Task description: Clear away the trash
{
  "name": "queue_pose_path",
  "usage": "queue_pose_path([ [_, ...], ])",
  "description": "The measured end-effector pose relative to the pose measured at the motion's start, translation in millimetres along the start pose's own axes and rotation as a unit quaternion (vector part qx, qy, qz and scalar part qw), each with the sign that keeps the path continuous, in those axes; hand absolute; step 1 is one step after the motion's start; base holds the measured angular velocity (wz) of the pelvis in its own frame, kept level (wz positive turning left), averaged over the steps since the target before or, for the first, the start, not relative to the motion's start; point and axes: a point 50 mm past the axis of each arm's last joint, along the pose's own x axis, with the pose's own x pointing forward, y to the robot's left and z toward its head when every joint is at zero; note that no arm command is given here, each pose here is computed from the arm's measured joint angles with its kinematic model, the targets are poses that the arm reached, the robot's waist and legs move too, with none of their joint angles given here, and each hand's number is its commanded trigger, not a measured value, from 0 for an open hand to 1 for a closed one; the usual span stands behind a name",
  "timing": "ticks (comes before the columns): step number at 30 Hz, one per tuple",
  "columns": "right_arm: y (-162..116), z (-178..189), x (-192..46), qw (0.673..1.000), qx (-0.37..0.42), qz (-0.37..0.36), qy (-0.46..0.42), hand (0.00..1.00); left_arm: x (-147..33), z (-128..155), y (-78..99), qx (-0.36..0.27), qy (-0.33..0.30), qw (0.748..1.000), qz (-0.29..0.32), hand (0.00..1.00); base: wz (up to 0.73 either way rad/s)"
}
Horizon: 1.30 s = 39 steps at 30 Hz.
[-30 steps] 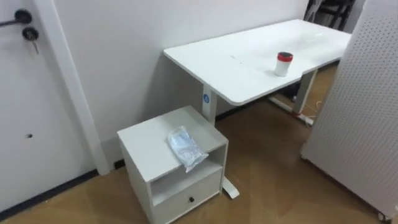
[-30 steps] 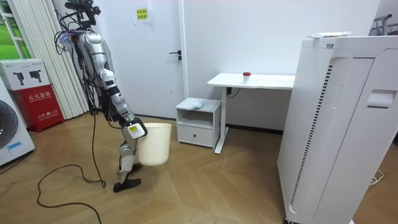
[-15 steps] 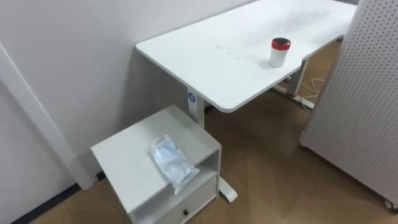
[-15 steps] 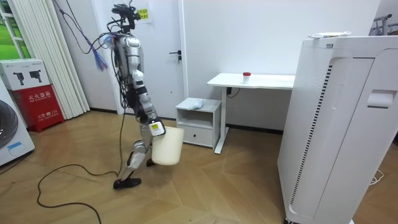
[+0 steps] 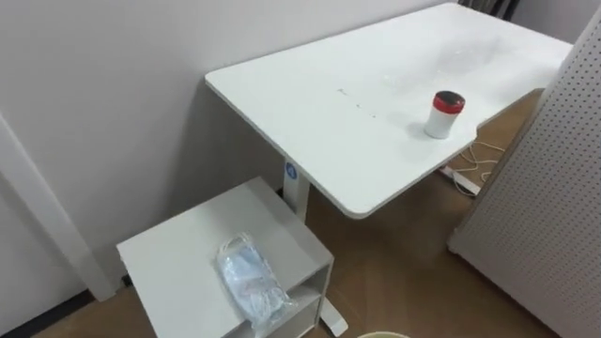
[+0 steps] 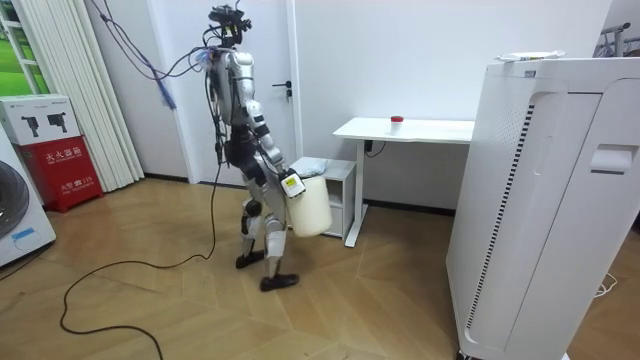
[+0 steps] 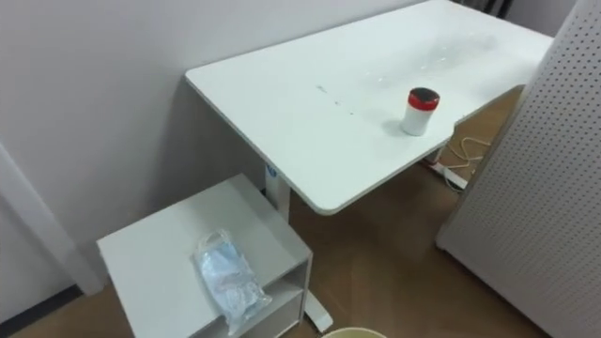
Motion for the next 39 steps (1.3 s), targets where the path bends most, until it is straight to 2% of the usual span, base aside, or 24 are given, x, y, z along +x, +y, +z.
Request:
queue_pose_path([
  [6, 6, 13, 3, 0.999, -0.015, 0.013, -0.026, 1.0, 9.8, 44, 1.7, 0.002, -0.088, 0.995, 0.036, 0.0, 0.06],
  [8, 9, 17, 4, 0.999, -0.016, 0.019, -0.031, 1.0, 14.1, 64, 8.1, 0.0, -0.132, 0.989, 0.063, 0.0, 0.0],
  [12, 13, 23, 5, 0.998, -0.025, 0.033, -0.043, 1.0, 19.9, 88, 16.8, 0.018, -0.178, 0.98, 0.088, 0.0, -0.01],
  [16, 15, 34, 7, 0.997, -0.017, 0.037, -0.063, 1.0, 19.7, 101, 12.6, 0.03, -0.209, 0.973, 0.093, 0.0, 0.02],
  [20, 3, 46, 6, 0.997, -0.003, 0.023, -0.079, 1.0, 19.7, 123, 7.6, 0.042, -0.247, 0.963, 0.096, 0.0, -0.06],
  [24, 4, 54, 7, 0.996, -0.007, 0.026, -0.09, 1.0, 21.4, 129, 6.1, 0.049, -0.253, 0.96, 0.11, 0.0, -0.12],
  [32, 7, 65, 8, 0.994, 0.0, 0.031, -0.106, 1.0, 25.9, 158, 5.4, 0.07, -0.286, 0.949, 0.115, 0.0, -0.07],
  [39, 11, 75, 7, 0.992, -0.012, 0.042, -0.12, 1.0, 29.5, 152, 2.4, 0.107, -0.276, 0.95, 0.103, 0.0, -0.13],
])
